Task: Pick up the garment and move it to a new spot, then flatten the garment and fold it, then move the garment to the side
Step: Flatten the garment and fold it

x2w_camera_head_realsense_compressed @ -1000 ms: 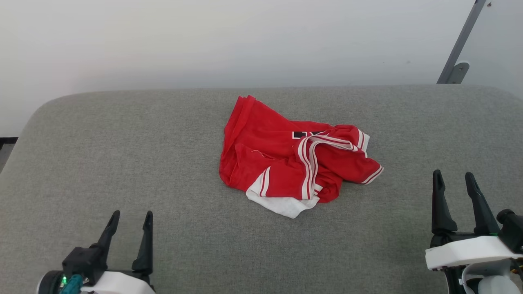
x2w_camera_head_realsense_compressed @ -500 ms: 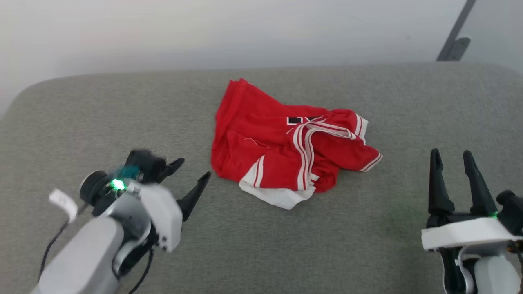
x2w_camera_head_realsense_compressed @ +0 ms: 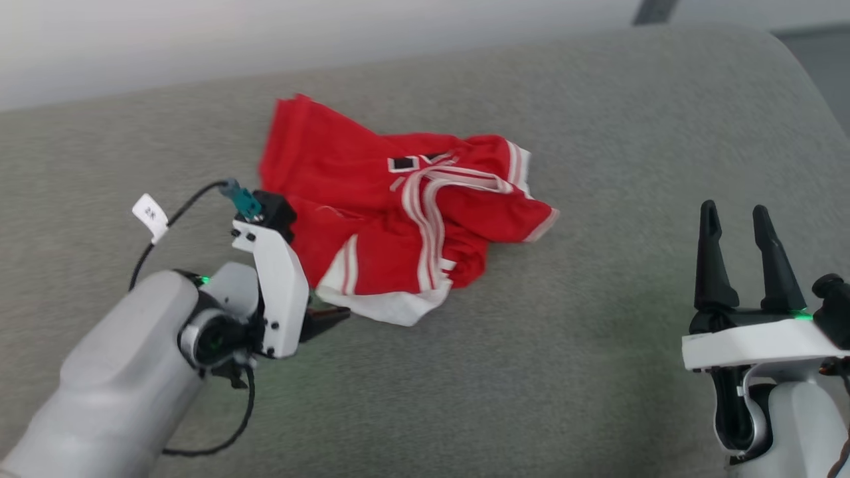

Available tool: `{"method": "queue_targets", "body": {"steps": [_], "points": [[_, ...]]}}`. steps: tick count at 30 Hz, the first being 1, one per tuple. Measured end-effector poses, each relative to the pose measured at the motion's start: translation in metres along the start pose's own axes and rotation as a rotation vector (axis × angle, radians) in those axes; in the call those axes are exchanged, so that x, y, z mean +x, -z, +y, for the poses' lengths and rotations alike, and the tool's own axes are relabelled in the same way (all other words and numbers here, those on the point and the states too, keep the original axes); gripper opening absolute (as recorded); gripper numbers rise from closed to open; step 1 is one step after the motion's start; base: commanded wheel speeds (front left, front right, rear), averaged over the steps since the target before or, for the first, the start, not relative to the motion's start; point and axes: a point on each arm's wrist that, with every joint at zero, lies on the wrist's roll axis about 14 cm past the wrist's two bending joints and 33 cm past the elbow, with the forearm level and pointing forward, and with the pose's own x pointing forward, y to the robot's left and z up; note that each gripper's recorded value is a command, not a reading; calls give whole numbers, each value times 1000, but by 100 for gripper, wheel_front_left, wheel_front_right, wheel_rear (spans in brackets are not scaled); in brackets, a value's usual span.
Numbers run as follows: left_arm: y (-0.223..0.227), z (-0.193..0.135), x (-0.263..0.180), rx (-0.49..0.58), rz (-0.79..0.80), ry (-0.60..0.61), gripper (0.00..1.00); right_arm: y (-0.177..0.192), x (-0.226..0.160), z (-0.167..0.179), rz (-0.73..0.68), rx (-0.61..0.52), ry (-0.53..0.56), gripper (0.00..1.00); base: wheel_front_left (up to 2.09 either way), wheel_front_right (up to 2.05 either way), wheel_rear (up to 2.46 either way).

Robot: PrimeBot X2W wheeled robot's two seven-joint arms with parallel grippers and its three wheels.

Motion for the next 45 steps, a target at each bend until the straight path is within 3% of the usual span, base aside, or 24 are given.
{"method": "queue_targets", "body": {"steps": [11,12,13,14,15,16,21,28,34,40,45], "points": [[-9,14,36,30,112,-26,100,2,-10,-34,15,-13,100,100,0,0,0],[-9,14,36,30,112,-26,96,2,-10,-34,15,-13,100,100,0,0,0],[-9,9,37,48,126,-13,82,2,-11,-35,15,-12,103,100,0,0,0],[-9,9,37,48,126,-13,60,2,-11,-35,15,-12,103,100,0,0,0],[-8,3,37,54,126,2,22,2,-11,-34,15,-6,103,100,0,0,0],[-7,-1,37,53,129,16,0,2,-11,-34,14,-4,102,100,0,0,0],[-1,-14,35,67,131,50,0,0,-10,-31,7,3,93,100,0,0,0],[-11,3,1,124,26,-12,0,1,-8,-18,5,16,59,100,0,0,0],[-31,55,-66,266,-74,-227,0,3,-3,2,5,30,3,100,0,0,0],[-60,108,-143,542,-176,-551,0,2,2,20,-2,44,-47,100,0,0,0],[-44,128,-161,591,-215,-641,0,2,-1,24,1,44,-58,100,0,0,0]]}}
